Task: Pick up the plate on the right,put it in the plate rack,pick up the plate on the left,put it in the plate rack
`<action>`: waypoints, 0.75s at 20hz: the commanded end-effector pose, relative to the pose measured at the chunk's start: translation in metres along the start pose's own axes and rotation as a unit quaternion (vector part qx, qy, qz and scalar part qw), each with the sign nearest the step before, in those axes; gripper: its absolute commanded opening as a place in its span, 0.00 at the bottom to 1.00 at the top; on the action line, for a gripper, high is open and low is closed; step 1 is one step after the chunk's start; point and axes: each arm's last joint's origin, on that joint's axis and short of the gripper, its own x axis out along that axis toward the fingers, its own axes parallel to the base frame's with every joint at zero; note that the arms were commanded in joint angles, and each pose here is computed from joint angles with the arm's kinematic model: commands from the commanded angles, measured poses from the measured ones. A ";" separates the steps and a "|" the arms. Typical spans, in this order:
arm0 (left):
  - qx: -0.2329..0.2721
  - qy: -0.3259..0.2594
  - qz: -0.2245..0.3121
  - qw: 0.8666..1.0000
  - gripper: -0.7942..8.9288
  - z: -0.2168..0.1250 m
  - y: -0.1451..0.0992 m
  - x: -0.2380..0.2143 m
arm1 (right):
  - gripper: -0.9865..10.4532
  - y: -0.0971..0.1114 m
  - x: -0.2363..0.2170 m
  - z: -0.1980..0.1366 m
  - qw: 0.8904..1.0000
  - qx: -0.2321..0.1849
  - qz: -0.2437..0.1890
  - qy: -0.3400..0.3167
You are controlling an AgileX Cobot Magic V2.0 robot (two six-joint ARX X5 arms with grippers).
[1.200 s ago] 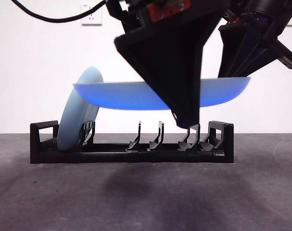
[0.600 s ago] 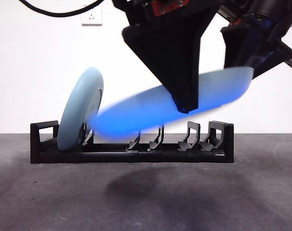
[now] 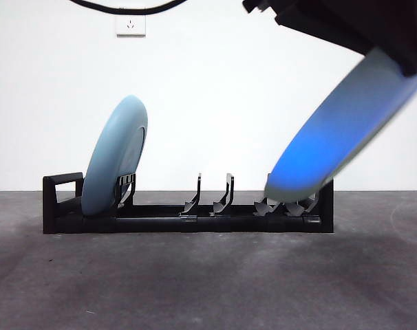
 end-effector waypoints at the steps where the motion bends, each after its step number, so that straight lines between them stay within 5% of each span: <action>1: -0.098 -0.036 -0.004 0.995 0.07 0.004 0.024 0.003 | 0.28 -0.006 -0.003 0.001 1.000 0.011 -0.028 -0.007; 7: -0.207 -0.146 -0.016 0.967 0.07 0.014 0.094 -0.014 | 0.28 -0.021 -0.003 0.000 0.998 0.026 -0.060 0.001; 15: -0.262 -0.247 0.012 0.933 0.07 0.008 0.173 -0.047 | 0.28 -0.029 -0.003 0.000 0.996 0.036 -0.077 0.000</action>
